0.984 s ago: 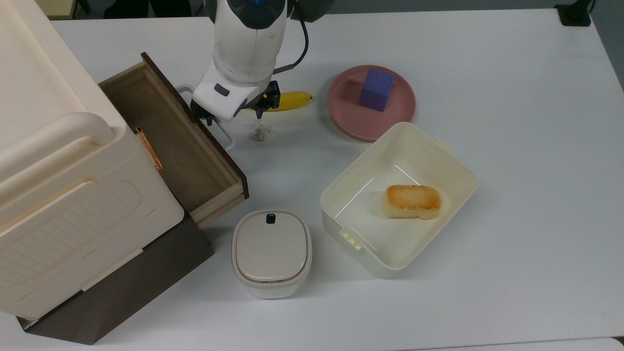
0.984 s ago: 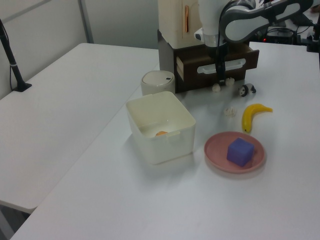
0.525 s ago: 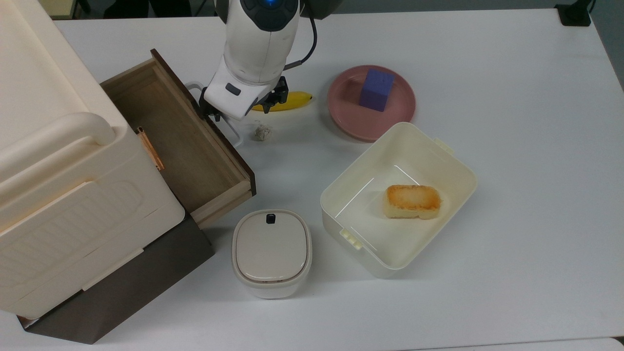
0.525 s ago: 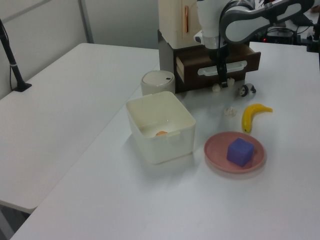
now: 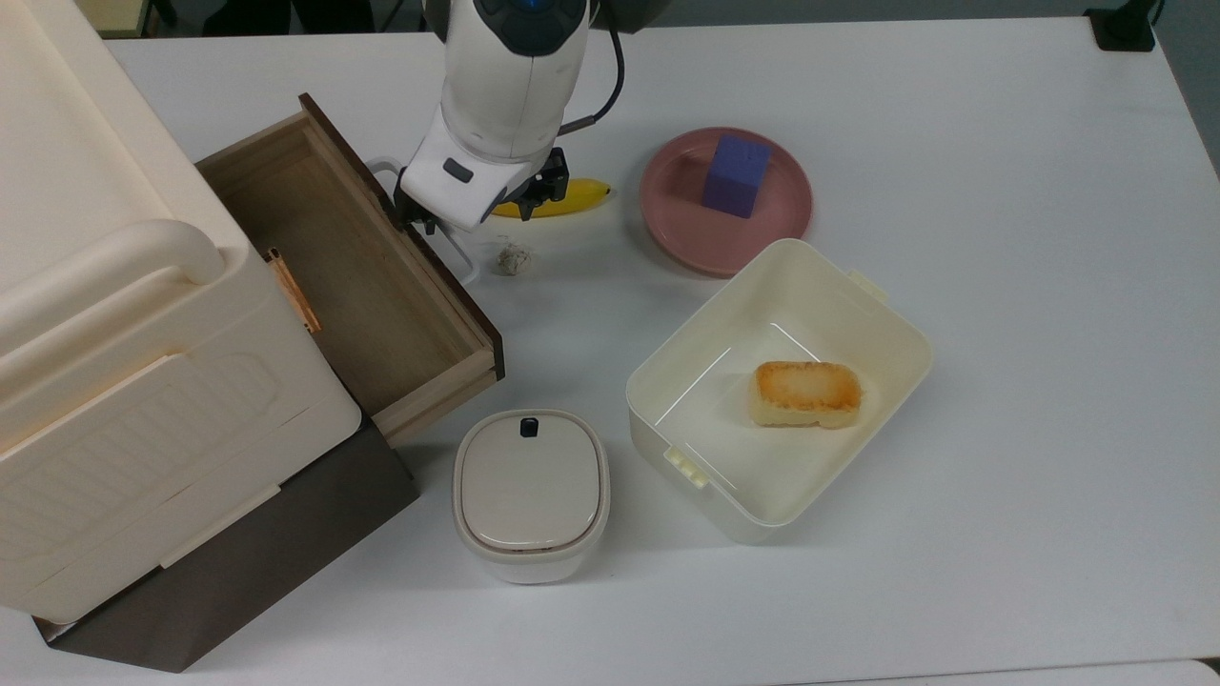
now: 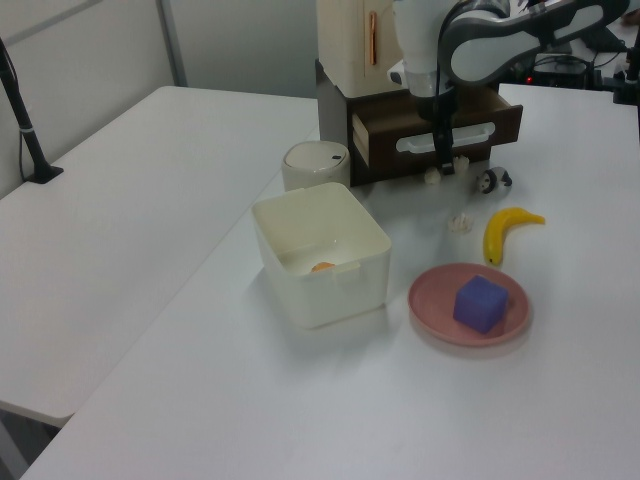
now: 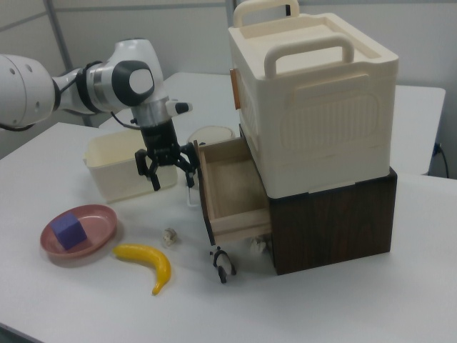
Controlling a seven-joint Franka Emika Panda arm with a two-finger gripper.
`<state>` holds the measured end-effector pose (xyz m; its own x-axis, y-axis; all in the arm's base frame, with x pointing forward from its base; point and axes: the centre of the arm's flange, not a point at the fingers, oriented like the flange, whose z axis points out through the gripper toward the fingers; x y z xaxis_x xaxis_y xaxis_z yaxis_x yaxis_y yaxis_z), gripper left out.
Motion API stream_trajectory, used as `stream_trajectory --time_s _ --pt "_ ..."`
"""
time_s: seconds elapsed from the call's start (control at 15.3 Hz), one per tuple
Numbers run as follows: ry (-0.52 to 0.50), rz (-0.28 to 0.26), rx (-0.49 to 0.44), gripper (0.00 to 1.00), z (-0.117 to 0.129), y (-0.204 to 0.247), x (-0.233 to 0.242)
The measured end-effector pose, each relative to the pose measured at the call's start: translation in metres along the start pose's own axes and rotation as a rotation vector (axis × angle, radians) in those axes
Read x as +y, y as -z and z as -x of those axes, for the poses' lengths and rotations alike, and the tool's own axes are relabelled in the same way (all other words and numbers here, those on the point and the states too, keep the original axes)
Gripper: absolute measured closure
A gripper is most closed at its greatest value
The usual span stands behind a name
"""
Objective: Slide the drawer open
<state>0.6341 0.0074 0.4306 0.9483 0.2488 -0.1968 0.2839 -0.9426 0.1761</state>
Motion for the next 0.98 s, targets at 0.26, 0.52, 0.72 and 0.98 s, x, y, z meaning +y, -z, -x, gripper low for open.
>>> stream_trajectory --time_s 0.26,0.52,0.72,0.98 --pt "-0.055 -0.038 0.067 0.00 0.004 0.031 0.018" --pt "-0.092 -0.050 0.096 0.00 0.010 0.046 0.030" --pt "-0.144 -0.083 0.123 0.00 0.015 0.060 0.027" --pt "-0.228 -0.120 0.166 0.00 0.028 0.089 0.025"
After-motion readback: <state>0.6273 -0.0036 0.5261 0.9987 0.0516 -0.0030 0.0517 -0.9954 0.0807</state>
